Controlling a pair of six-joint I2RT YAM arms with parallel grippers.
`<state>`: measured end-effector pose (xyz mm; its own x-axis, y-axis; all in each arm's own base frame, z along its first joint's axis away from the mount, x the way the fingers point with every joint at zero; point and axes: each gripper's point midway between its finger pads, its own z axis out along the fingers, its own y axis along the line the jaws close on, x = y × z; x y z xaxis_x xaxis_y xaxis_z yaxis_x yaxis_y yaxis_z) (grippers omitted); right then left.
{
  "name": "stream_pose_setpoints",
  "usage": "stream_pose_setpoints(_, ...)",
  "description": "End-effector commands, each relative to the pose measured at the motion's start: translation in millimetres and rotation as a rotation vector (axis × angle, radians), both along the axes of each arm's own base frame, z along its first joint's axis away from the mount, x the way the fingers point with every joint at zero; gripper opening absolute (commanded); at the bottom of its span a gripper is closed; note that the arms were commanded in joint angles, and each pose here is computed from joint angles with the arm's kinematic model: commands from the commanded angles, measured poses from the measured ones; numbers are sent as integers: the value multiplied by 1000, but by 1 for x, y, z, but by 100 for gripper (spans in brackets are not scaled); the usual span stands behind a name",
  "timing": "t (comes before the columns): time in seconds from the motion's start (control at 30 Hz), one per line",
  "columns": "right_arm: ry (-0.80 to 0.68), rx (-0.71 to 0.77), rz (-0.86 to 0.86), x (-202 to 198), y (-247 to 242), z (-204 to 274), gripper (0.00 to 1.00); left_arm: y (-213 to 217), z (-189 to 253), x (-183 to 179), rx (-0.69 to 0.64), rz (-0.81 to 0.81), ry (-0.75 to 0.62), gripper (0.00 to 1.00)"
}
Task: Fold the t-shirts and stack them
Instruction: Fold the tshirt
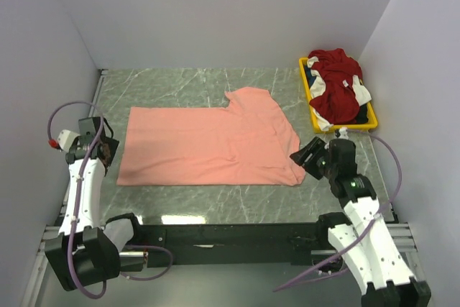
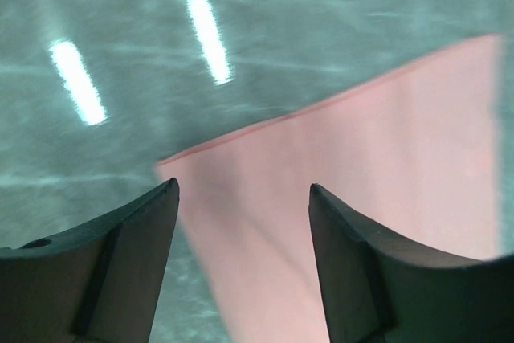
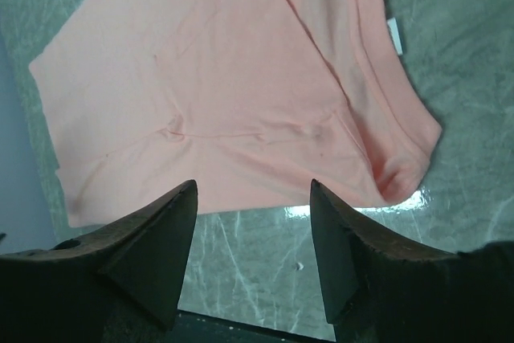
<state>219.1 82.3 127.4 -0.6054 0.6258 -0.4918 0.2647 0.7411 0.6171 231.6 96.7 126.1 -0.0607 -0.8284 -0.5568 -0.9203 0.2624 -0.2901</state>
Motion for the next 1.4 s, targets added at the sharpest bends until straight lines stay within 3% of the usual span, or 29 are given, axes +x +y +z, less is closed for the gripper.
stream_pose_setpoints(0.0,-125,-41,56,42,4,49,65,-2,52,53,35,-149,-200,69)
stream_pose_setpoints(0.13,-110,-116,61,89,2,62,64,0,67,101,57,-224,-256,65)
stream_pose_setpoints(0.27,-200,-152,82,153,7,100,63,3,51,162,75,-277,-160,59)
stream_pose_setpoints(0.33,-140,-195,101,185,7,79,60,0,22,183,101,-298,-49,57)
stream_pose_setpoints(0.37,-135,-209,103,197,7,77,59,-1,34,201,128,-309,-65,54)
stream_pose_setpoints(0.47,-158,-256,110,253,9,84,57,-4,19,233,197,-321,11,53)
stream_pose_setpoints(0.5,-110,-274,130,268,10,59,57,-7,13,240,208,-330,37,51)
stream_pose_setpoints(0.67,-117,-325,139,327,11,53,55,-5,-14,286,228,-318,102,42)
stream_pose_setpoints(0.8,-67,-347,158,359,13,17,55,0,-32,297,253,-281,155,40)
stream_pose_setpoints(0.97,-59,-328,180,382,21,4,54,0,-55,295,240,-266,186,40)
stream_pose_setpoints(1.37,-36,-335,203,398,22,-26,56,-6,-82,295,194,-261,198,41)
